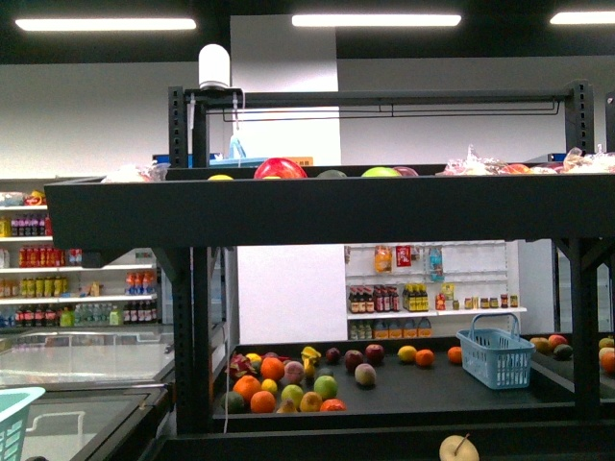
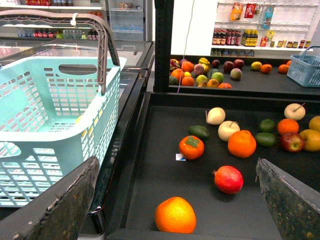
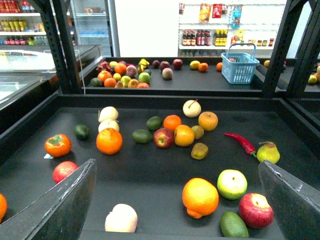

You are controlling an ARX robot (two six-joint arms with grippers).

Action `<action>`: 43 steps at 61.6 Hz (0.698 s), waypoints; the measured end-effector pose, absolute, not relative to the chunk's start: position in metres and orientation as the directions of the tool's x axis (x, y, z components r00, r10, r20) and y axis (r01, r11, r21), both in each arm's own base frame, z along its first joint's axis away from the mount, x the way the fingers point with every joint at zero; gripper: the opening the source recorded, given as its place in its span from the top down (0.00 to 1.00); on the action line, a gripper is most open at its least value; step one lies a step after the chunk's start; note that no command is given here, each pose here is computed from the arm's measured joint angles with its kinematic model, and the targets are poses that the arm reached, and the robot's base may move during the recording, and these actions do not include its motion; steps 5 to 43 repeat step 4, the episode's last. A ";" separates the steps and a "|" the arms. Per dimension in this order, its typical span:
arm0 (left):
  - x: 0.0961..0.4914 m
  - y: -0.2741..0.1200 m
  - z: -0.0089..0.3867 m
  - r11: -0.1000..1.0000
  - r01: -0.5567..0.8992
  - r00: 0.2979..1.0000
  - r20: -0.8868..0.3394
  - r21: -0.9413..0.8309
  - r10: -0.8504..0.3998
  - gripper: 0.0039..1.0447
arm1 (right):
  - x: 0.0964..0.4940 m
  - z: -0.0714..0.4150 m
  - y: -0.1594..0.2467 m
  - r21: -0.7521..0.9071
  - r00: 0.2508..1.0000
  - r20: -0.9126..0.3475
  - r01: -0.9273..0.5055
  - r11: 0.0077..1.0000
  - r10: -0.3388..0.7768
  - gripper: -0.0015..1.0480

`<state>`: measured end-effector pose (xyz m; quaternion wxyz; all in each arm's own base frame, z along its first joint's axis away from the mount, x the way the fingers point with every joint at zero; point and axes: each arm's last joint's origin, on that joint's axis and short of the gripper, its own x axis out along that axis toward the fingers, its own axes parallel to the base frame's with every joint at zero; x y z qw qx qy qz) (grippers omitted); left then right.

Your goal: Pick lemon from shelf

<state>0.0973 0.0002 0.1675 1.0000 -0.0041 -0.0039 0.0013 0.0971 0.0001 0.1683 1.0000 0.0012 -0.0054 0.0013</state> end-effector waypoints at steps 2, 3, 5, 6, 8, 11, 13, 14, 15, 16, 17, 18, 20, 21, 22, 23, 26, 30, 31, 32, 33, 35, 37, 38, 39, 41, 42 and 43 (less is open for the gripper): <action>0.097 0.000 0.168 1.000 -0.003 1.000 0.008 -0.008 0.003 0.08 | 0.097 0.168 0.000 0.002 1.000 0.011 -0.003 1.000 0.003 0.07; 0.097 0.000 0.168 1.000 -0.003 1.000 0.008 -0.008 0.003 0.08 | 0.097 0.168 0.000 0.002 1.000 0.011 -0.003 1.000 0.003 0.07; 0.097 0.000 0.168 1.000 -0.003 1.000 0.008 -0.008 0.003 0.08 | 0.097 0.168 0.000 0.002 1.000 0.011 -0.003 1.000 0.003 0.07; 0.097 0.000 0.168 1.000 -0.003 1.000 0.008 -0.008 0.003 0.08 | 0.097 0.168 0.000 0.002 1.000 0.011 -0.003 1.000 0.003 0.07; 0.097 0.000 0.168 1.000 -0.003 1.000 0.008 -0.008 0.003 0.08 | 0.097 0.168 0.000 0.002 1.000 0.011 -0.003 1.000 0.003 0.07; 0.097 0.000 0.168 1.000 -0.003 1.000 0.008 -0.008 0.003 0.08 | 0.097 0.168 0.000 0.002 1.000 0.011 -0.003 1.000 0.003 0.07; 0.097 0.000 0.168 1.000 -0.003 1.000 0.008 -0.008 0.003 0.08 | 0.097 0.168 0.000 0.002 1.000 0.011 -0.003 1.000 0.003 0.07; 0.097 0.000 0.168 1.000 -0.003 1.000 0.008 -0.008 0.003 0.08 | 0.097 0.168 0.000 0.002 1.000 0.011 -0.003 1.000 0.003 0.07; 0.097 0.000 0.168 1.000 -0.003 1.000 0.008 -0.008 0.003 0.08 | 0.097 0.168 0.000 0.002 1.000 0.011 -0.003 1.000 0.003 0.07; 0.097 0.000 0.168 1.000 -0.003 1.000 0.008 -0.008 0.003 0.08 | 0.097 0.168 0.000 0.002 1.000 0.011 -0.003 1.000 0.003 0.07; 0.097 0.000 0.168 1.000 -0.003 1.000 0.008 -0.008 0.003 0.08 | 0.097 0.168 0.000 0.002 1.000 0.011 -0.003 1.000 0.003 0.07; 0.097 0.000 0.168 1.000 -0.003 1.000 0.008 -0.008 0.003 0.08 | 0.097 0.168 0.000 0.002 1.000 0.011 -0.003 1.000 0.003 0.07; 0.097 0.000 0.168 1.000 -0.003 1.000 0.008 -0.008 0.003 0.08 | 0.097 0.168 0.000 0.002 1.000 0.011 -0.003 1.000 0.003 0.07; 0.097 0.000 0.168 1.000 -0.003 1.000 0.008 -0.008 0.003 0.08 | 0.097 0.168 0.000 0.002 1.000 0.011 -0.003 1.000 0.003 0.07; 0.097 0.000 0.168 1.000 -0.003 1.000 0.008 -0.008 0.003 0.08 | 0.097 0.168 0.000 0.002 1.000 0.011 -0.003 1.000 0.003 0.07; 0.097 0.000 0.168 1.000 -0.003 1.000 0.008 -0.008 0.003 0.08 | 0.097 0.168 0.000 0.002 1.000 0.011 -0.003 1.000 0.003 0.07; 0.097 0.000 0.168 1.000 -0.003 1.000 0.008 -0.008 0.003 0.08 | 0.097 0.168 0.000 0.002 1.000 0.011 -0.003 1.000 0.003 0.07; 0.097 0.000 0.168 1.000 -0.003 1.000 0.008 -0.008 0.003 0.08 | 0.097 0.168 0.000 0.002 1.000 0.011 -0.003 1.000 0.003 0.07; 0.097 0.000 0.168 1.000 -0.003 1.000 0.008 -0.008 0.003 0.08 | 0.097 0.168 0.000 0.002 1.000 0.011 -0.003 1.000 0.003 0.07; 0.097 0.000 0.168 1.000 -0.003 1.000 0.008 -0.008 0.003 0.08 | 0.097 0.168 0.000 0.002 1.000 0.011 -0.003 1.000 0.003 0.07; 0.097 0.000 0.168 1.000 -0.003 1.000 0.008 -0.008 0.003 0.08 | 0.097 0.168 0.000 0.002 1.000 0.011 -0.003 1.000 0.003 0.07; 0.097 0.000 0.168 1.000 -0.003 1.000 0.008 -0.008 0.003 0.08 | 0.097 0.168 0.000 0.002 1.000 0.011 -0.003 1.000 0.003 0.07; 0.097 0.000 0.168 1.000 -0.003 1.000 0.008 -0.008 0.003 0.08 | 0.097 0.168 0.000 0.002 1.000 0.011 -0.003 1.000 0.003 0.07; 0.097 0.000 0.168 1.000 -0.003 1.000 0.008 -0.008 0.003 0.08 | 0.097 0.168 0.000 0.002 1.000 0.011 -0.003 1.000 0.003 0.07; 0.097 0.000 0.168 1.000 -0.003 1.000 0.008 -0.008 0.003 0.08 | 0.097 0.168 0.000 0.002 1.000 0.011 -0.003 1.000 0.003 0.07; 0.097 0.000 0.168 1.000 -0.003 1.000 0.008 -0.008 0.003 0.08 | 0.097 0.168 0.000 0.002 1.000 0.011 -0.003 1.000 0.003 0.07; 0.097 0.000 0.168 1.000 -0.003 1.000 0.008 -0.008 0.003 0.08 | 0.097 0.168 0.000 0.002 1.000 0.011 -0.003 1.000 0.003 0.07; 0.097 0.000 0.168 1.000 -0.003 1.000 0.008 -0.008 0.003 0.08 | 0.097 0.168 0.000 0.002 1.000 0.011 -0.003 1.000 0.003 0.07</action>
